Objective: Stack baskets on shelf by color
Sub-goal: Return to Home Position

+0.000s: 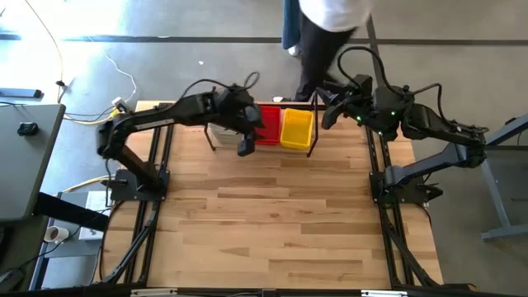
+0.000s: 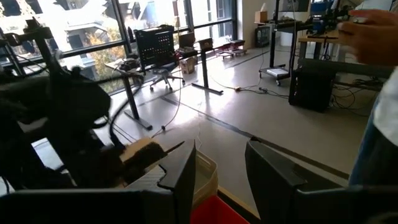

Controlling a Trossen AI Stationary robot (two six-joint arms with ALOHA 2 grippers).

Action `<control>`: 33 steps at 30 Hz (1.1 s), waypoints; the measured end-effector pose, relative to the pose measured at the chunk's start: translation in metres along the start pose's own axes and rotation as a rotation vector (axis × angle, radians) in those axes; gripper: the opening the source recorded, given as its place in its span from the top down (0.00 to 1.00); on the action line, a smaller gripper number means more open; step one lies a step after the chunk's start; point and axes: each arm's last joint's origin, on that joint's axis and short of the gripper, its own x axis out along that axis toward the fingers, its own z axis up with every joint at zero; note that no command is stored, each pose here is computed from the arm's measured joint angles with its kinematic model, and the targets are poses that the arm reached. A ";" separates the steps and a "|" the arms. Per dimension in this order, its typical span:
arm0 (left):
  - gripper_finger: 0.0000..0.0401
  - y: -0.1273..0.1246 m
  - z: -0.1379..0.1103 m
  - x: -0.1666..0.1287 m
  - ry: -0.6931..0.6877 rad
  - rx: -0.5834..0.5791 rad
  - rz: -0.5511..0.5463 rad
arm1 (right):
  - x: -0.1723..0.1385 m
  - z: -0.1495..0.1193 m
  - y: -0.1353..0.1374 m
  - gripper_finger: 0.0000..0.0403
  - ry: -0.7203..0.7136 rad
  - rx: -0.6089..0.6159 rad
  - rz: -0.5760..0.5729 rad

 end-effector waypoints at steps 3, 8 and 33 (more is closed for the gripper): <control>0.59 -0.011 -0.003 -0.026 -0.060 -0.013 0.015 | 0.001 0.000 0.000 0.69 0.002 0.004 -0.001; 0.59 -0.031 -0.030 -0.055 -0.150 -0.044 0.058 | 0.003 -0.002 0.002 0.69 0.007 0.004 -0.002; 0.59 -0.088 -0.206 -0.150 -0.537 -0.257 0.047 | 0.008 -0.009 0.011 0.69 0.077 0.162 0.113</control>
